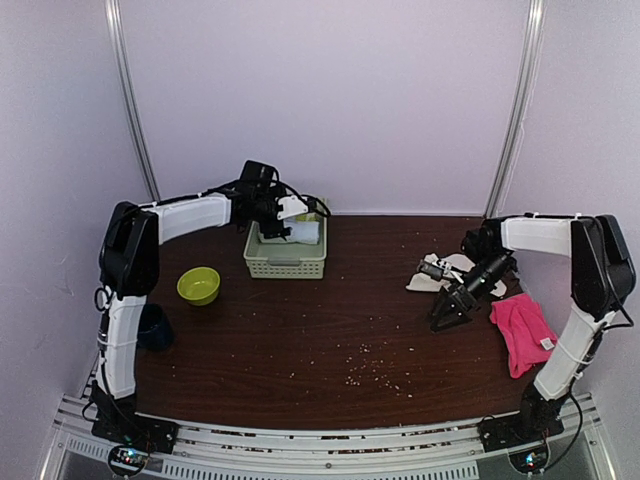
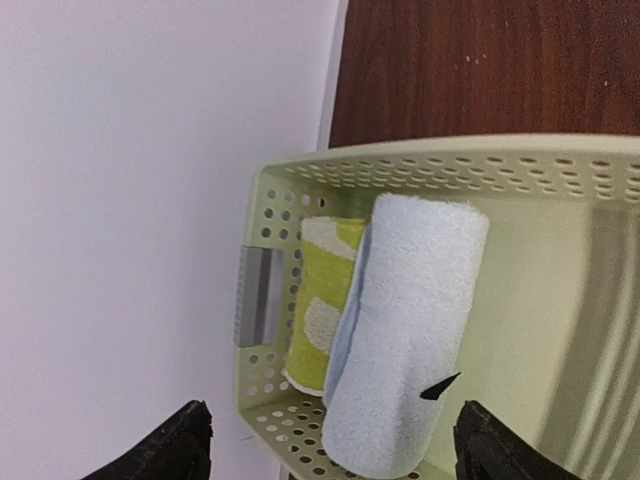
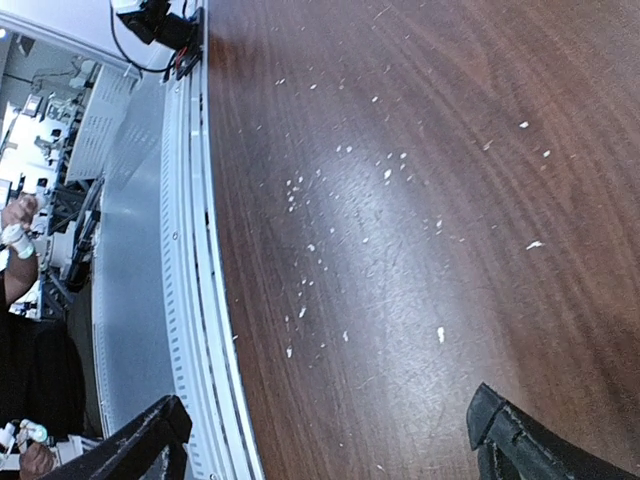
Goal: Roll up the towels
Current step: Place the towel in the bin, then reset both arms
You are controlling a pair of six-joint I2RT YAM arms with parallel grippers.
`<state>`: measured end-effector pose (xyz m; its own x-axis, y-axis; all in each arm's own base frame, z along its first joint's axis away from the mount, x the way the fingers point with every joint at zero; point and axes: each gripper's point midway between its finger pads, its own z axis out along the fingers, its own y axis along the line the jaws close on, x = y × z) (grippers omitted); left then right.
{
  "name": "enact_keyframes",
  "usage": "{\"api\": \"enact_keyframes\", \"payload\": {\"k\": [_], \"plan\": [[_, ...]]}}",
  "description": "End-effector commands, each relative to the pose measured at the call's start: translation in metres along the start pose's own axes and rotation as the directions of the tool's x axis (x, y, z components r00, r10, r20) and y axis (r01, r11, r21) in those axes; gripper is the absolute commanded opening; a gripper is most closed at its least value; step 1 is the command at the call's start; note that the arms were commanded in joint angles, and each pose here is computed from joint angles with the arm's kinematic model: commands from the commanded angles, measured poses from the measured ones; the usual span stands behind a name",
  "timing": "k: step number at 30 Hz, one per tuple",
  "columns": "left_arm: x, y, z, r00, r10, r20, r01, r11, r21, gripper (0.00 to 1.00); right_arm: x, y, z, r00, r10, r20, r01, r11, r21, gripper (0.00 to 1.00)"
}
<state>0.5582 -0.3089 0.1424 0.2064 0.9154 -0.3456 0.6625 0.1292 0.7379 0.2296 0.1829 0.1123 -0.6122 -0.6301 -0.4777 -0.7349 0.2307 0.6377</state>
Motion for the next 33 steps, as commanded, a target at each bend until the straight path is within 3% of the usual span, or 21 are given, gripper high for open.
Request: {"api": "enact_keyframes", "payload": {"k": [1, 4, 9, 10, 12, 16, 19, 24, 28, 32, 33], "plan": [[-0.044, 0.044, -0.054, 0.993, -0.073, 0.095, 0.083, 0.991, -0.107, 0.86, -0.033, -0.020, -0.027, 0.998, -0.019, 0.067, 0.005, 0.981, 0.196, 1.00], [-0.063, 0.048, -0.078, 0.985, -0.127, 0.117, 0.143, 0.980, -0.139, 0.86, -0.062, -0.031, -0.054, 0.991, -0.053, 0.126, 0.007, 0.938, 0.346, 1.00], [-0.087, 0.040, -0.118, 0.961, -0.242, 0.132, 0.262, 0.950, -0.169, 0.86, -0.114, -0.036, -0.113, 0.952, -0.188, 0.244, 0.003, 0.798, 0.602, 1.00], [-0.092, 0.038, -0.127, 0.944, -0.293, 0.154, 0.316, 0.936, -0.155, 0.86, -0.121, -0.032, -0.120, 0.943, -0.219, 0.249, 0.017, 0.784, 0.621, 1.00], [-0.098, 0.034, -0.147, 0.896, -0.392, 0.208, 0.418, 0.903, -0.101, 0.97, -0.129, -0.020, -0.128, 0.931, -0.256, 0.259, 0.041, 0.780, 0.625, 1.00], [-0.097, 0.033, -0.184, 0.758, -0.594, 0.269, 0.623, 0.781, -0.034, 0.98, -0.142, 0.013, -0.137, 0.892, -0.339, 0.299, 0.099, 0.791, 0.604, 1.00], [-0.084, 0.020, -0.197, 0.678, -0.692, 0.249, 0.716, 0.698, -0.007, 0.98, -0.151, 0.017, -0.170, 0.850, -0.400, 0.343, 0.024, 0.679, 0.733, 1.00], [-0.063, -0.001, -0.211, 0.584, -0.772, 0.251, 0.798, 0.602, -0.003, 0.98, -0.135, 0.007, -0.205, 0.804, -0.431, 0.410, -0.165, 0.502, 0.849, 1.00], [-0.050, -0.023, -0.220, 0.554, -0.800, 0.228, 0.819, 0.573, 0.020, 0.98, -0.111, -0.014, -0.199, 0.824, -0.343, 0.450, -0.263, 0.473, 0.841, 1.00], [-0.005, -0.022, -0.233, 0.479, -0.855, 0.198, 0.876, 0.451, -0.172, 0.98, -0.083, -0.038, -0.206, 0.830, -0.289, 0.477, -0.348, 0.400, 0.848, 1.00], [0.006, -0.026, -0.231, 0.489, -0.856, 0.168, 0.865, 0.451, -0.218, 0.98, -0.076, -0.045, -0.210, 0.836, -0.273, 0.477, -0.362, 0.379, 0.852, 1.00]]}}
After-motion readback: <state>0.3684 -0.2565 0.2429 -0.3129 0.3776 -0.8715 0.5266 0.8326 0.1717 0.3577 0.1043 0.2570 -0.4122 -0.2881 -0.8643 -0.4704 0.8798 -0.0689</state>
